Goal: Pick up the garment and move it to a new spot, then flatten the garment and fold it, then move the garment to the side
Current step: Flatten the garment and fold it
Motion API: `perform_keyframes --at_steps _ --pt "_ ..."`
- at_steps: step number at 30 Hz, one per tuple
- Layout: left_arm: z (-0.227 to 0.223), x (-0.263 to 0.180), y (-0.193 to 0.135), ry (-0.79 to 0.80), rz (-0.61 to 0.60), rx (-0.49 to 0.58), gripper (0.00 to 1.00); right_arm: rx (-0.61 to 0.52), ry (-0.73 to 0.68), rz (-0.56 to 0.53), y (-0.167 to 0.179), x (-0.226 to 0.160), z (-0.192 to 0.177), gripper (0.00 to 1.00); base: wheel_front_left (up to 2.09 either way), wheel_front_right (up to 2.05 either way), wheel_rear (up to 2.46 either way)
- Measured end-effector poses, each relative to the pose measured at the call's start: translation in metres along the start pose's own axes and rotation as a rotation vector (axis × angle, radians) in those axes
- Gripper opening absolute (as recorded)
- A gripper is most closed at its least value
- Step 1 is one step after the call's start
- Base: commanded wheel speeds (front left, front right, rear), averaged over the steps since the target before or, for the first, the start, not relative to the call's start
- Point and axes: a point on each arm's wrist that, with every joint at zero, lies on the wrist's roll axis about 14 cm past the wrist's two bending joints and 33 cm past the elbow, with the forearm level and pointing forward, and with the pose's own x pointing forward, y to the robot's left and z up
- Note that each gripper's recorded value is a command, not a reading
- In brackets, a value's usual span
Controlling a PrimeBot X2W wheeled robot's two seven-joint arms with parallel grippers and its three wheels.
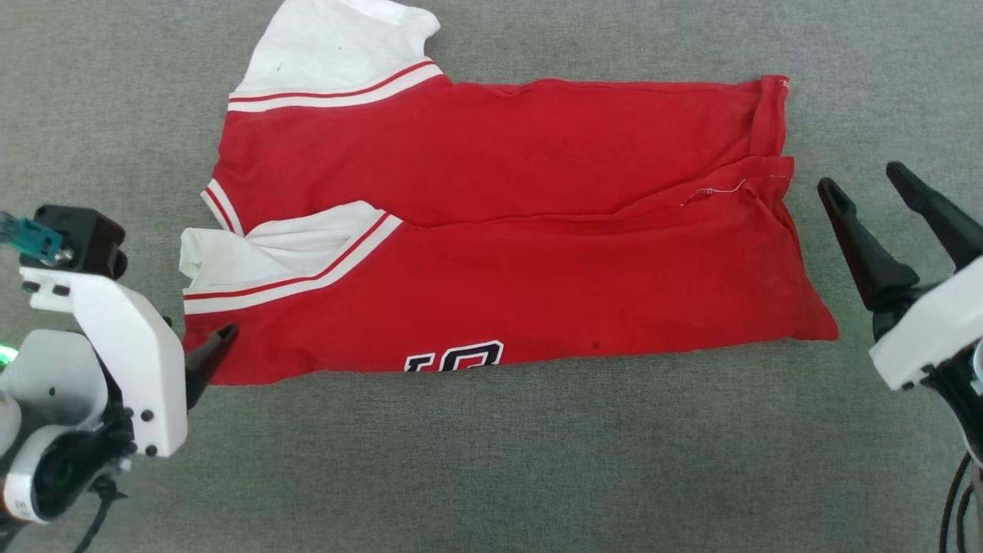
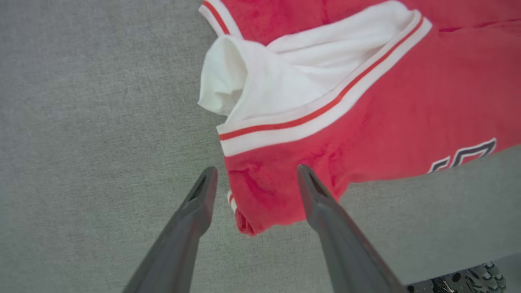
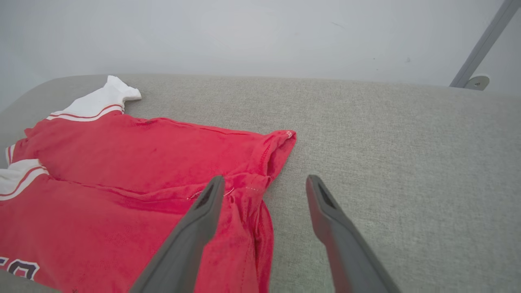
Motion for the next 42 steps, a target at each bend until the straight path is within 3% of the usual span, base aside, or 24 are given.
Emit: perform_keyframes --at_steps 7,15,16,17,18,30,31,32,33,42 --pt "-0.012 0.020 0.001 0.034 0.014 0.000 1.00 0.058 0.018 -0.041 -0.004 -0.012 -0.015 1.00 0.00 0.00 0.00" --pt "-0.029 0.059 0.007 0.124 0.020 -0.024 1.00 0.079 0.256 -0.027 0.001 -0.028 -0.068 1.00 0.00 0.00 0.00" --pt "-0.031 0.062 0.005 0.135 0.011 -0.028 0.91 0.078 0.276 -0.028 0.000 -0.028 -0.071 1.00 0.00 0.00 0.00" --pt "-0.031 0.064 0.004 0.143 0.005 -0.030 0.27 0.078 0.297 -0.029 -0.001 -0.028 -0.075 1.00 0.00 0.00 0.00" --pt "-0.031 0.066 0.003 0.147 -0.002 -0.023 0.00 0.078 0.316 -0.031 -0.001 -0.027 -0.079 1.00 0.00 0.00 0.00" --pt "-0.032 0.069 -0.005 0.142 -0.028 -0.038 0.00 0.051 0.590 0.039 0.015 -0.002 -0.119 1.00 0.00 0.00 0.00" --pt "-0.032 0.068 -0.004 0.142 -0.026 -0.042 0.00 0.052 0.614 0.045 0.016 -0.001 -0.122 0.84 0.00 0.00 0.00" --pt "-0.033 0.068 -0.003 0.141 -0.025 -0.044 0.00 0.033 0.641 0.053 0.018 -0.001 -0.124 0.14 0.00 0.00 0.00" --pt "-0.033 0.067 -0.003 0.138 -0.024 -0.044 0.00 0.003 0.667 0.060 0.018 -0.001 -0.125 0.00 0.00 0.00 0.00" --pt "-0.031 0.055 -0.004 0.120 -0.030 -0.075 0.00 0.016 0.733 0.112 0.025 -0.014 -0.119 0.00 0.00 0.00 0.00"
